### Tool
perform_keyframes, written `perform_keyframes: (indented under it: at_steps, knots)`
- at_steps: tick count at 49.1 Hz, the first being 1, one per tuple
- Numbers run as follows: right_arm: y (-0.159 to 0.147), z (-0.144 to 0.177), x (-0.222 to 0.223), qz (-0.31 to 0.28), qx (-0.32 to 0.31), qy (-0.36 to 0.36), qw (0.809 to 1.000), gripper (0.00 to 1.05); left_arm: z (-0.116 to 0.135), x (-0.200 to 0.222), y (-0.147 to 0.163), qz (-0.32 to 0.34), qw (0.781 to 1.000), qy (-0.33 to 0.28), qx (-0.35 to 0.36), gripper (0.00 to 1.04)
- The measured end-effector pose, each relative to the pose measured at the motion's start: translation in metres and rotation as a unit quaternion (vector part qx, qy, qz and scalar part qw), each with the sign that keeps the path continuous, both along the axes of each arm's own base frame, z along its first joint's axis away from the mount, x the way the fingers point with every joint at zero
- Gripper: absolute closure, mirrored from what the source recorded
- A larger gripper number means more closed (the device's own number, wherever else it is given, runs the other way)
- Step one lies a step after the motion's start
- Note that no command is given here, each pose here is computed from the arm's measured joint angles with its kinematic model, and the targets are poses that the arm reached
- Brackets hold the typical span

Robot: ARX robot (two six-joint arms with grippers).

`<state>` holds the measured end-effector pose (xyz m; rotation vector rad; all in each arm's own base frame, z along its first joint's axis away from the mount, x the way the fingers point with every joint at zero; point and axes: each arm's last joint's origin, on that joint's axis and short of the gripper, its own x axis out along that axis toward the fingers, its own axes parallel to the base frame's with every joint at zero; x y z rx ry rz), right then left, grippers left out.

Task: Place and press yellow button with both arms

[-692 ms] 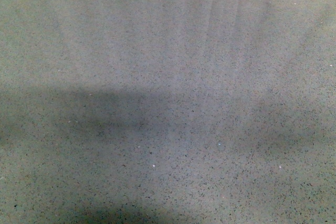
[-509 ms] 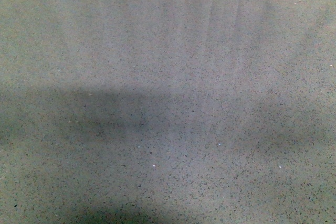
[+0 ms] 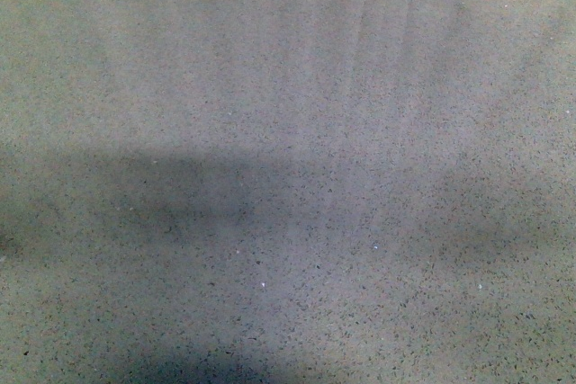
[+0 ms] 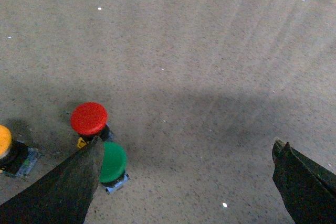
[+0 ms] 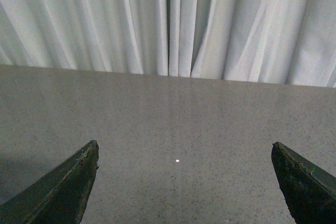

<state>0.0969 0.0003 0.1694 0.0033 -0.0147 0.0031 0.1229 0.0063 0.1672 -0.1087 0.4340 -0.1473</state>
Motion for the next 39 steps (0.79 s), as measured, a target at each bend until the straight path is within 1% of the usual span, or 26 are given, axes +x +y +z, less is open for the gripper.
perform_keyframes:
  at_steps: [5,9,11,13,15,22,30,39]
  knots:
    - [0.0,0.0,0.0,0.0,0.0,0.0,1.0,0.09,-0.001,0.024,0.015,0.039,0.999,-0.007,0.013,0.09]
    - [0.0,0.0,0.0,0.0,0.0,0.0,1.0,0.09,-0.006,0.046,0.033,0.085,0.996,-0.005,0.027,0.09]
    - [0.0,0.0,0.0,0.0,0.0,0.0,1.0,0.09,-0.011,0.058,0.045,0.112,0.993,0.0,0.037,0.09]
    - [0.0,0.0,0.0,0.0,0.0,0.0,1.0,0.09,-0.016,0.065,0.052,0.124,0.992,0.007,0.038,0.09]
    - [0.0,0.0,0.0,0.0,0.0,0.0,1.0,0.09,-0.025,0.074,0.063,0.149,0.988,0.021,0.045,0.09]
    - [0.0,0.0,0.0,0.0,0.0,0.0,1.0,0.09,-0.04,0.089,0.092,0.208,0.976,0.042,0.052,0.09]
    - [0.0,0.0,0.0,0.0,0.0,0.0,1.0,0.09,-0.057,0.09,0.109,0.235,0.968,0.069,0.056,0.09]
    - [0.0,0.0,0.0,0.0,0.0,0.0,1.0,0.09,-0.07,0.09,0.113,0.238,0.966,0.087,0.056,0.09]
